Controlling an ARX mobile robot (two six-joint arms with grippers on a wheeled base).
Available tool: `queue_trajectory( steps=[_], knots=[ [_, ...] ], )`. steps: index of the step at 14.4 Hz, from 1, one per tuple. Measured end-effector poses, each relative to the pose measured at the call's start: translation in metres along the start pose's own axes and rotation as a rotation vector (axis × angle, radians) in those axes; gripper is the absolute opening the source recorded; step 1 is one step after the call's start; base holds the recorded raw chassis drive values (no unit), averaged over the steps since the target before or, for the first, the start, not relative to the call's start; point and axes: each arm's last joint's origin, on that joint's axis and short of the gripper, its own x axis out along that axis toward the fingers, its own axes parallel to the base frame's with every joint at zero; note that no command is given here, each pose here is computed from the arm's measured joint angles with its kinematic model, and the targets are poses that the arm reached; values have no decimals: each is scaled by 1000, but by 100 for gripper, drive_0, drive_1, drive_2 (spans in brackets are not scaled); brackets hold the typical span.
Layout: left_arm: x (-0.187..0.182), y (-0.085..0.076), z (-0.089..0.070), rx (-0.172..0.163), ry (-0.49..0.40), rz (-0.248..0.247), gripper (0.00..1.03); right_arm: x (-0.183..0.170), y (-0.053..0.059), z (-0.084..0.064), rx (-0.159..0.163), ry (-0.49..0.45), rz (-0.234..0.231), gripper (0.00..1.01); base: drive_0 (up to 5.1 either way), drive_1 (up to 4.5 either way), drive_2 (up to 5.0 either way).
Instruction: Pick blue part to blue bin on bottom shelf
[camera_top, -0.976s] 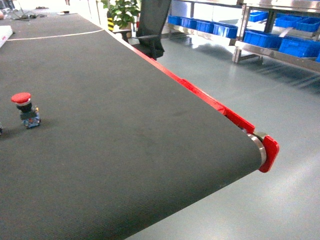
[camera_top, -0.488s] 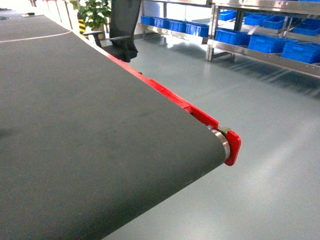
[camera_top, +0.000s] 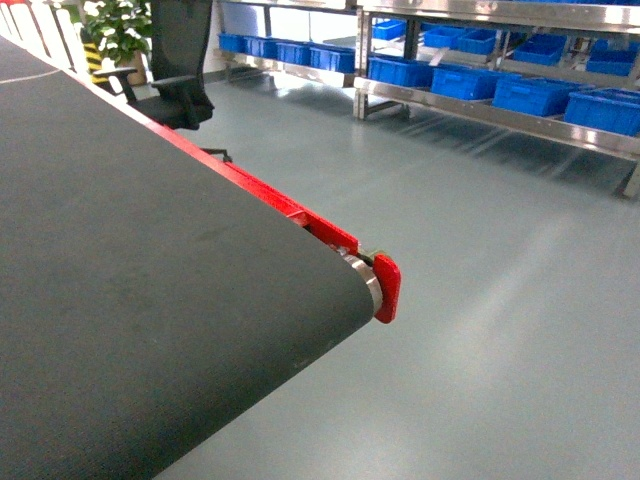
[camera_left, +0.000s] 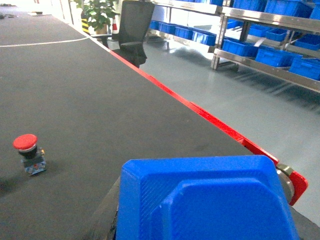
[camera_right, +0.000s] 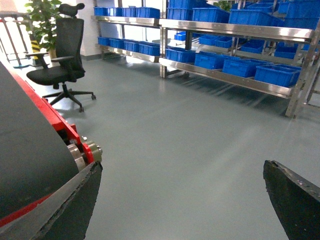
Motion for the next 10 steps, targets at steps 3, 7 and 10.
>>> queue_trajectory(
  steps=[3,7,10],
  knots=[
    [0,0,0,0,0,0,44,0,0,0,0,0,0,98,-149,-149,-149],
    [0,0,0,0,0,0,44,0,0,0,0,0,0,98,-152,-152,-152],
    [0,0,0,0,0,0,44,0,0,0,0,0,0,98,-151,-151,-151]
  ],
)
